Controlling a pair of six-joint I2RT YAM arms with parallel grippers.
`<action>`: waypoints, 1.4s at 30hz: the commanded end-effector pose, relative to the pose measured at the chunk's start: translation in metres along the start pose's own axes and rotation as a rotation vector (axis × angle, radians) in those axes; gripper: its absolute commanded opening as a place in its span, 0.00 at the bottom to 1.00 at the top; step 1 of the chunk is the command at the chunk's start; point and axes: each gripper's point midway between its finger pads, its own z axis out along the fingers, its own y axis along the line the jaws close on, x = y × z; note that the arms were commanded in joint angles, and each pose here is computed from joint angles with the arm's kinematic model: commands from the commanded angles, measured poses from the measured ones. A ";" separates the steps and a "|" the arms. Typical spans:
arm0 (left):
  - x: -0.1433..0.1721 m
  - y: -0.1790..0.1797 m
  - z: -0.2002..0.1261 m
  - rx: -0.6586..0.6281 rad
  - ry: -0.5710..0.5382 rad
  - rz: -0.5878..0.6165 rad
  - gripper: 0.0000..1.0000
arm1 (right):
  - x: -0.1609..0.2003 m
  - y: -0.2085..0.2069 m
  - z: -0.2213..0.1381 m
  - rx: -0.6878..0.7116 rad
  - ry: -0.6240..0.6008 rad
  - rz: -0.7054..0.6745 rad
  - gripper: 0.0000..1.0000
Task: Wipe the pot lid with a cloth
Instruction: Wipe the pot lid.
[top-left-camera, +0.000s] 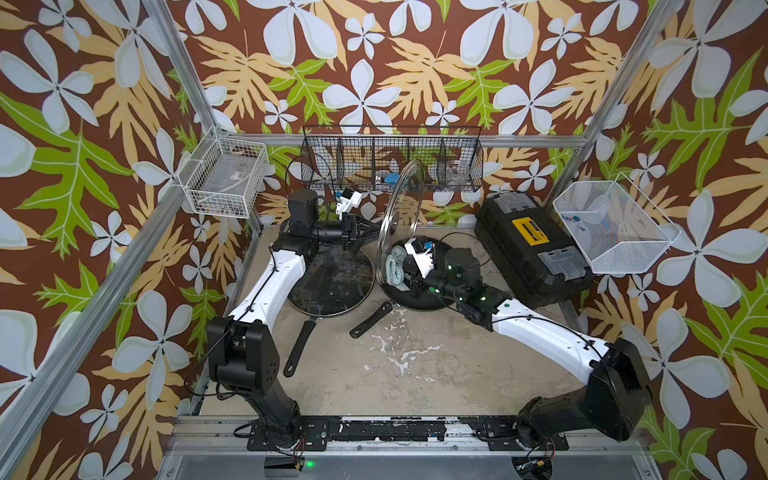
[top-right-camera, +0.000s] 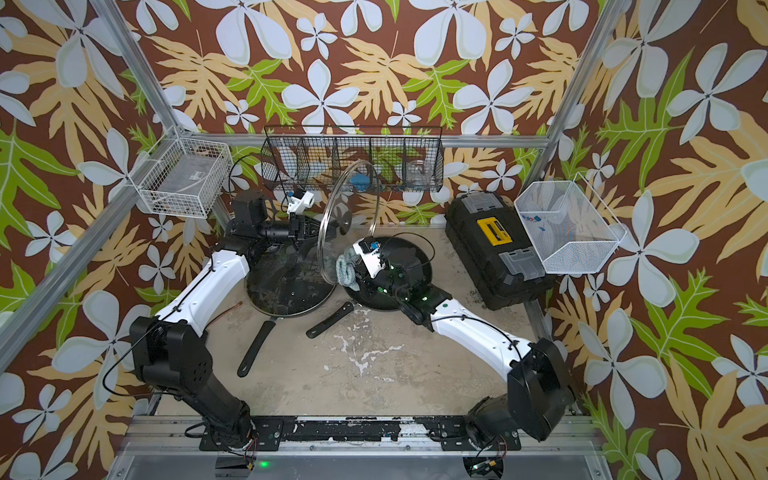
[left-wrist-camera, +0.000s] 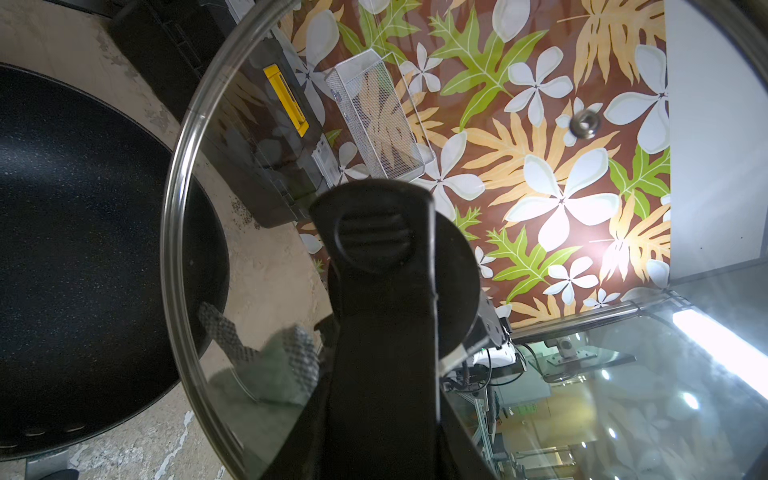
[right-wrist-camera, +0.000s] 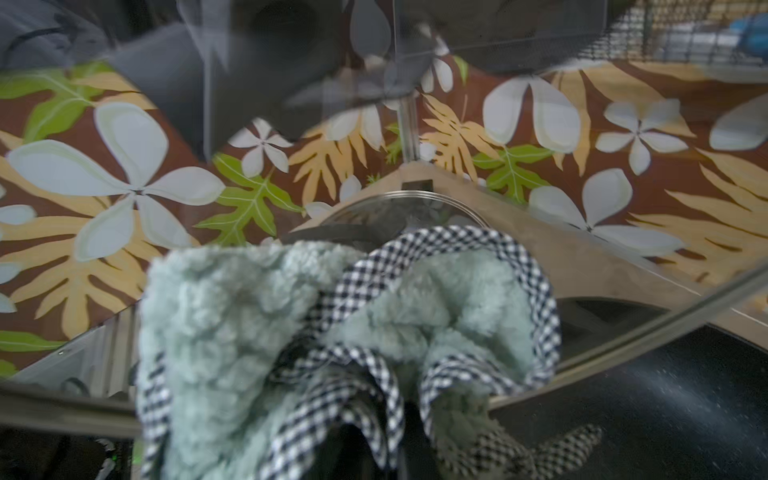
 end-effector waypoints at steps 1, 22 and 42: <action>0.001 -0.018 -0.002 0.044 0.019 0.110 0.00 | -0.007 -0.028 0.011 0.039 -0.033 0.022 0.00; 0.003 -0.014 -0.001 0.039 0.018 0.104 0.00 | -0.200 -0.024 -0.029 0.014 -0.375 -0.159 0.00; -0.002 -0.021 -0.001 0.046 0.017 0.116 0.00 | -0.013 0.001 -0.015 -0.054 -0.032 -0.019 0.00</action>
